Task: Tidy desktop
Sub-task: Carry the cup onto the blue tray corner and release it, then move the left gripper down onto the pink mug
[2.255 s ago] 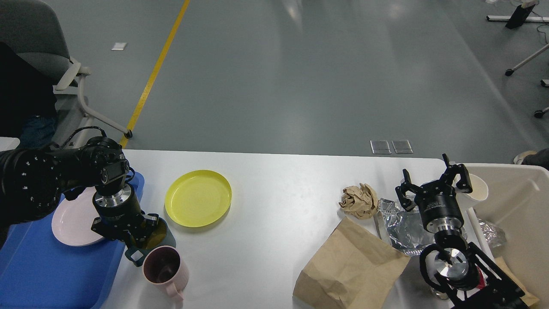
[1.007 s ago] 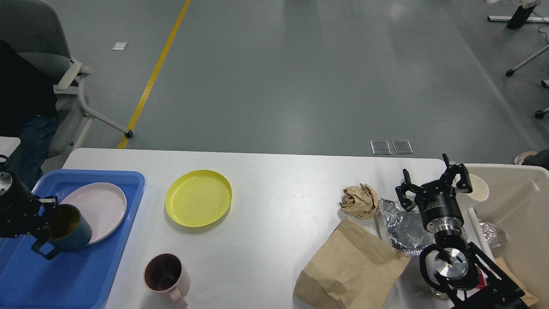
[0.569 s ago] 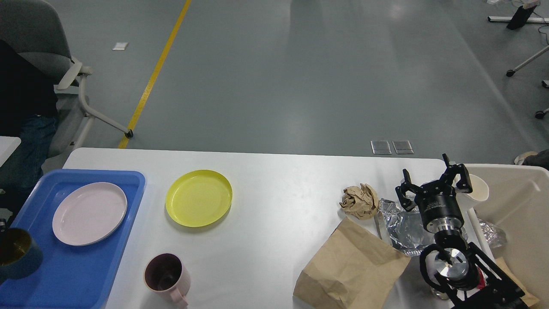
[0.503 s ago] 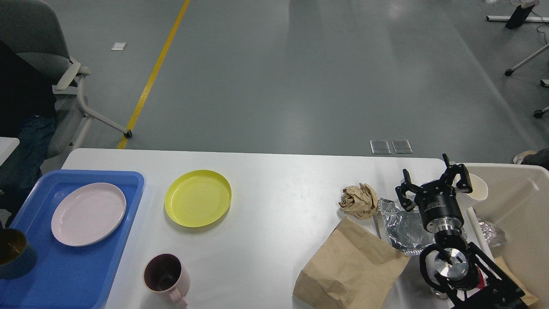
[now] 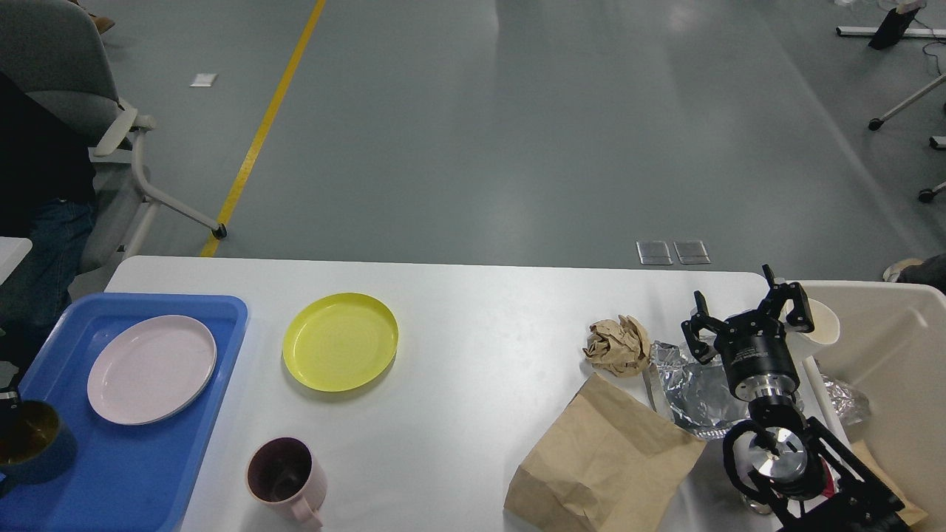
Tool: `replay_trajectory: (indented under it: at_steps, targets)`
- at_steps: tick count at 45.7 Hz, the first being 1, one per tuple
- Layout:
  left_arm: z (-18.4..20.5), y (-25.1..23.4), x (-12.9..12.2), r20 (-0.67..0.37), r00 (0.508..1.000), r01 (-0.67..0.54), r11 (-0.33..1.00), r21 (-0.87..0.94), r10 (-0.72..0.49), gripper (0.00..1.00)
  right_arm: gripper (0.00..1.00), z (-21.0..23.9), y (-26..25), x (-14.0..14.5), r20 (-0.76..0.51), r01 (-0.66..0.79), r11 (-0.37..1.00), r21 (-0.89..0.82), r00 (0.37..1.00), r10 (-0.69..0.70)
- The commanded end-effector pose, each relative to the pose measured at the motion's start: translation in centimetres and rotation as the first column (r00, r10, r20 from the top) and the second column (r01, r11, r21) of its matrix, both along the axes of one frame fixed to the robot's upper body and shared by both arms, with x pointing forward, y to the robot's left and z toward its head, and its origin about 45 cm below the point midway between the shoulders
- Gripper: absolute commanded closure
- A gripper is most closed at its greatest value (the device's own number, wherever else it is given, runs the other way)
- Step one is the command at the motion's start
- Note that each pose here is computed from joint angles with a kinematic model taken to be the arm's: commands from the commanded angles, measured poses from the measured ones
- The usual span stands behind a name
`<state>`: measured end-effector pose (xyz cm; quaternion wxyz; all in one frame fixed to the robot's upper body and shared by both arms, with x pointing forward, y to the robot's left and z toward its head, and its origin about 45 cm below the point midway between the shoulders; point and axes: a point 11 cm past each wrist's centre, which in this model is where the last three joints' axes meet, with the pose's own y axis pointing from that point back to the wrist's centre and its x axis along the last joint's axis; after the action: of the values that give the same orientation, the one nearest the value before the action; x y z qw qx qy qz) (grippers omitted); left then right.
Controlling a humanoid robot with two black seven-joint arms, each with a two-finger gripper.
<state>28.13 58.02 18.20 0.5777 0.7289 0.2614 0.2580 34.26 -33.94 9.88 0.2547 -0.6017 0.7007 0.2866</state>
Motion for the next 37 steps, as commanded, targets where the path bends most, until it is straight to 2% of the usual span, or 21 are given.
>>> replay_trajectory:
  at_steps: [1, 15, 24, 29, 37]
  targets:
    - [-0.7, -0.5, 0.0, -0.020, 1.000, 0.016, 1.000, -0.002, -0.016, 0.71, 0.00, 0.0, 0.0, 0.0, 0.000, 0.000, 1.000, 0.000, 1.000, 0.000]
    - [-0.7, -1.5, 1.0, -0.016, 0.999, 0.042, 0.999, -0.007, -0.042, 0.09, 0.00, 0.0, 0.0, 0.0, 0.000, 0.000, 1.000, 0.000, 1.000, 0.000]
    - [1.1, -3.4, 3.8, 0.034, 0.996, 0.086, 0.996, -0.022, -0.085, 0.05, 0.00, 0.0, 0.0, 0.0, 0.000, 0.000, 1.000, 0.000, 1.000, 0.000]
    - [3.3, -4.2, 5.0, 0.021, 0.992, 0.125, 0.992, 0.001, -0.125, 0.04, 0.00, 0.0, 0.0, 0.0, 0.000, 0.000, 1.000, 0.000, 1.000, 0.000]
    - [5.7, -11.7, 9.8, 0.051, 0.962, 0.271, 0.961, -0.045, -0.269, 0.04, 0.00, 0.0, 0.0, 0.0, 0.000, 0.000, 1.000, 0.000, 1.000, 0.000]
